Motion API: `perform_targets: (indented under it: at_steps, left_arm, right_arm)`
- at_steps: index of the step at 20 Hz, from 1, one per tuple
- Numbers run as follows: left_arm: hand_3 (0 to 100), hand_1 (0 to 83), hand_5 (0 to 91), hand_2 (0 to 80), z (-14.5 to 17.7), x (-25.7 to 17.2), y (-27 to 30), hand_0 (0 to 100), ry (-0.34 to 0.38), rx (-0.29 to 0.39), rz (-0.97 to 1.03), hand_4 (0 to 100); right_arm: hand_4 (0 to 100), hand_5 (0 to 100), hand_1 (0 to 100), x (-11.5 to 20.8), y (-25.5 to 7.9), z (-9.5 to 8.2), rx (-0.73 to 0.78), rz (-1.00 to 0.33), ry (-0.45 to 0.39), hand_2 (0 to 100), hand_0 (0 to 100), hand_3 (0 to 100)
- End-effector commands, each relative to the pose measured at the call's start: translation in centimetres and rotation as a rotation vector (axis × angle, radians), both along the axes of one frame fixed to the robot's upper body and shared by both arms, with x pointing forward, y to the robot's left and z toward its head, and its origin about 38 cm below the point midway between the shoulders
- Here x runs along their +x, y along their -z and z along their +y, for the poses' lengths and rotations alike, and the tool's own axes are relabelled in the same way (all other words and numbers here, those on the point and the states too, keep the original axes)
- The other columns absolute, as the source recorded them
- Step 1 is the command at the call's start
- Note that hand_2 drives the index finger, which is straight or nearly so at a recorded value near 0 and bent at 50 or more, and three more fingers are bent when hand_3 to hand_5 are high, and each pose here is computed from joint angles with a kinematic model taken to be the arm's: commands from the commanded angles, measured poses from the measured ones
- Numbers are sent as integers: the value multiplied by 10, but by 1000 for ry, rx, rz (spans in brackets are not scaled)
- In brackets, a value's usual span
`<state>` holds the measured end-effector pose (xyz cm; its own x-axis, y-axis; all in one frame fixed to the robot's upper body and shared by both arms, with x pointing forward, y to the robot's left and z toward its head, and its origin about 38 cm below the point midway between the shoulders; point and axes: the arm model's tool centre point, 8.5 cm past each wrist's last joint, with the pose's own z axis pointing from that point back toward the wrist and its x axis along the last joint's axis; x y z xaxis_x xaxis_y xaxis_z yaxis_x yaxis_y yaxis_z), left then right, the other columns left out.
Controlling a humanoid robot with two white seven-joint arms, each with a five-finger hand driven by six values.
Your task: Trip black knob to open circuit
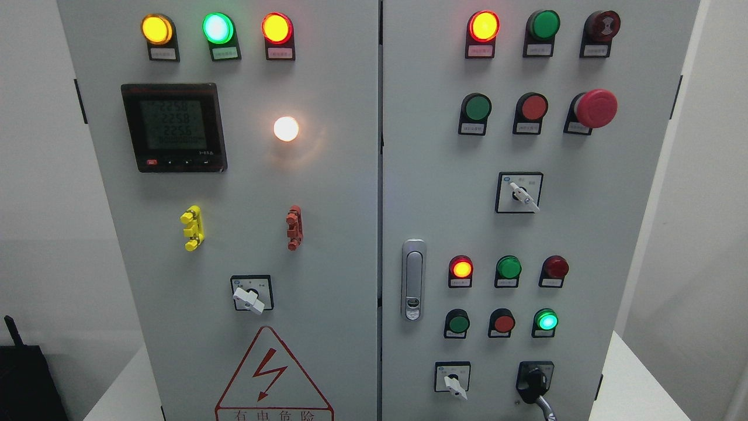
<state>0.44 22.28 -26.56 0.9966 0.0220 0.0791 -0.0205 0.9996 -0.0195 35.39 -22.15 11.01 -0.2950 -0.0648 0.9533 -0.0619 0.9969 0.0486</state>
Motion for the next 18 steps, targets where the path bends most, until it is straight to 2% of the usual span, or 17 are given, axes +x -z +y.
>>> perform_targets:
  at_steps: [1,18]
  left_arm:
    - [0,389,0,0,-1,2,0,120,-4,-1,-4,0]
    - [0,389,0,0,-1,2,0,120,-4,-1,-4,0]
  right_arm:
    - [962,987,844,1,-15,1,-6,-66,-20,0,783,910]
    - [961,985,852,-1,-12,-13,-21,-57,8,0,790,913]
